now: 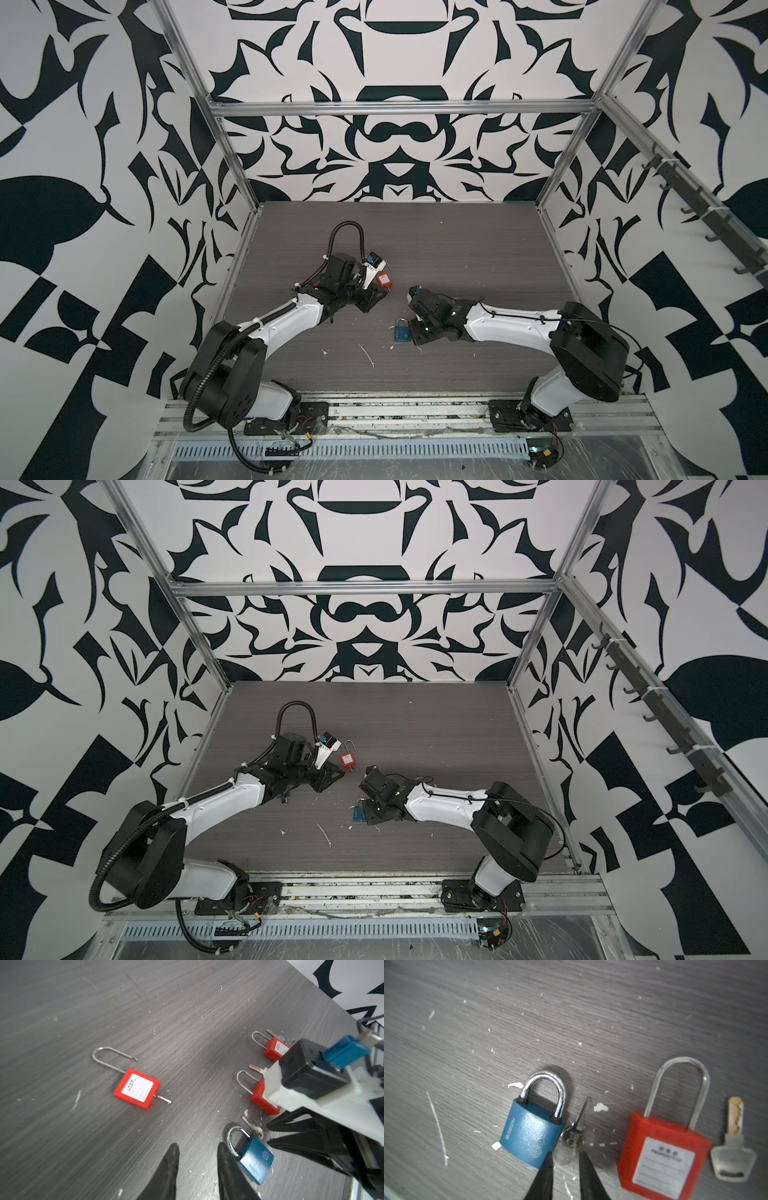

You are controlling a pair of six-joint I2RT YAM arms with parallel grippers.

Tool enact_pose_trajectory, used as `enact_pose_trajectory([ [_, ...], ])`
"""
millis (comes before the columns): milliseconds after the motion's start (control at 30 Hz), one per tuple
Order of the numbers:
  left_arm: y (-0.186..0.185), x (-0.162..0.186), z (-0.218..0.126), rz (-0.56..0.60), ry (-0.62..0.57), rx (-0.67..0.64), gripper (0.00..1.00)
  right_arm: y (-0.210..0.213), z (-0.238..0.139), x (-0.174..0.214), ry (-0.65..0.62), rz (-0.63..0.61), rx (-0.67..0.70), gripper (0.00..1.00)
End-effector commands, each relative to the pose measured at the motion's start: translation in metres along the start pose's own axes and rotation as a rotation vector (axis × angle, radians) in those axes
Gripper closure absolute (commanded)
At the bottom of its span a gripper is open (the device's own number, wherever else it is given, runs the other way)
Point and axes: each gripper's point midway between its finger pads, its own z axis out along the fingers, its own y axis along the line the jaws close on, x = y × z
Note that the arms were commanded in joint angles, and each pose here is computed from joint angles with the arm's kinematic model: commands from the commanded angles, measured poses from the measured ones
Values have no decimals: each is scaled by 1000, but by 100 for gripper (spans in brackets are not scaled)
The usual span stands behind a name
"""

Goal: Lock with the key

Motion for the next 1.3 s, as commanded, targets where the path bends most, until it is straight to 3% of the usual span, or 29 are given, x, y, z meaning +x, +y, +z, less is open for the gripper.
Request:
enact_pose_trajectory([
  [0, 3, -14, -10, 14, -50, -36, 65, 8, -21, -19, -50, -40, 0, 68],
  [367, 22, -43, -31, -78, -120, -158, 63, 17, -39, -76, -196, -192, 65, 60],
  [533, 36, -61, -57, -114, -207, -213, 62, 32, -26, -113, -255, -265, 89, 47],
  [633, 46, -66, -75, -114, -259, -293, 56, 43, -12, -132, -254, -299, 95, 41],
  [767, 52, -68, -98, -108, -332, -385, 45, 45, 9, -158, -260, -275, 107, 35],
  [900, 51, -68, -111, -90, -370, -415, 40, 35, 33, -176, -243, -216, 128, 31],
  [1267, 49, -62, -102, -43, -299, -392, 39, 14, 66, -199, -225, -158, 190, 31],
])
